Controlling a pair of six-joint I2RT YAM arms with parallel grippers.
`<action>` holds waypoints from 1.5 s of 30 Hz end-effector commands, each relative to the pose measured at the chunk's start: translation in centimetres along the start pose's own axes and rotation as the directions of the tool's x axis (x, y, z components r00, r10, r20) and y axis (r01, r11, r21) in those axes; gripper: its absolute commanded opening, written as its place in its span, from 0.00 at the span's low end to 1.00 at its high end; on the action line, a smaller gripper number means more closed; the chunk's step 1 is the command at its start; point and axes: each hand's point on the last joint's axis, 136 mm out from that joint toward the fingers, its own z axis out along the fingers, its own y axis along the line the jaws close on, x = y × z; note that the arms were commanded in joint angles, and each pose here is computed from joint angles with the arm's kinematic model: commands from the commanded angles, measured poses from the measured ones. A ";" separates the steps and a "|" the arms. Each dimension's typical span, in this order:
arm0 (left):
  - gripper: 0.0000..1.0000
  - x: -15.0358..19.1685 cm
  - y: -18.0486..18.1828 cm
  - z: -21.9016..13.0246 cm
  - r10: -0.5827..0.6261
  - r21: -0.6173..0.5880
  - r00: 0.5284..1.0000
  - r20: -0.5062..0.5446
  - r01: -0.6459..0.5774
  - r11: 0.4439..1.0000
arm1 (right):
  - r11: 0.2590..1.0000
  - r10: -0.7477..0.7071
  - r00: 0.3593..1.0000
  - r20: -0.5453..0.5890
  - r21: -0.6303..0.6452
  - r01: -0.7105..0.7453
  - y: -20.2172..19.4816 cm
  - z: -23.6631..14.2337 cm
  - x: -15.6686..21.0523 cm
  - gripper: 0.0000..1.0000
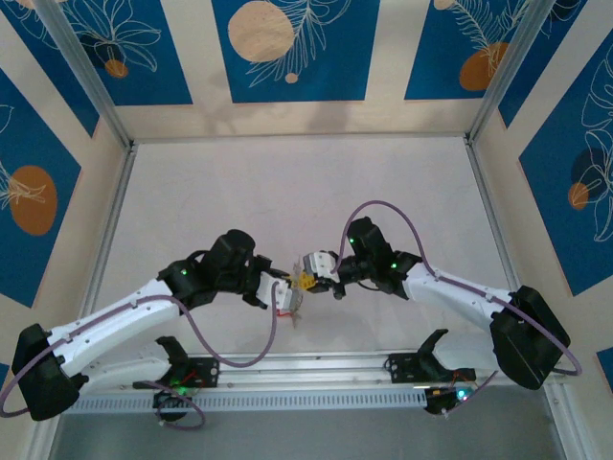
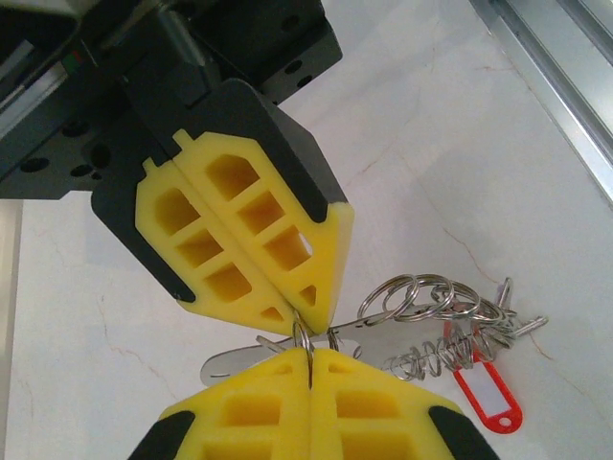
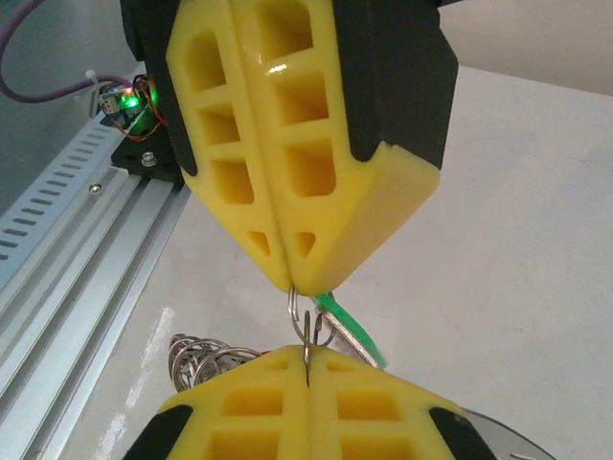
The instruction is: Put the keys on the keyring
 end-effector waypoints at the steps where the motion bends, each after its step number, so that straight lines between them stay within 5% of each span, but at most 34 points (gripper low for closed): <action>1: 0.00 -1.2 -0.7 -0.2 0.013 0.050 0.999 0.050 -0.016 0.999 | 1.000 -0.012 0.999 0.052 0.018 0.011 -0.6 -0.5 -1.4 0.00; 30: 0.00 -0.3 -1.4 -0.1 0.021 0.069 1.000 0.013 -0.022 0.997 | 0.998 -0.061 0.993 0.099 0.032 0.058 -0.3 -1.4 -2.1 0.00; 45: 0.02 0.5 -0.5 0.0 -0.090 -0.025 0.996 -0.004 0.090 0.996 | 0.990 -0.128 0.976 0.177 0.085 0.115 -0.2 -2.4 -3.1 0.00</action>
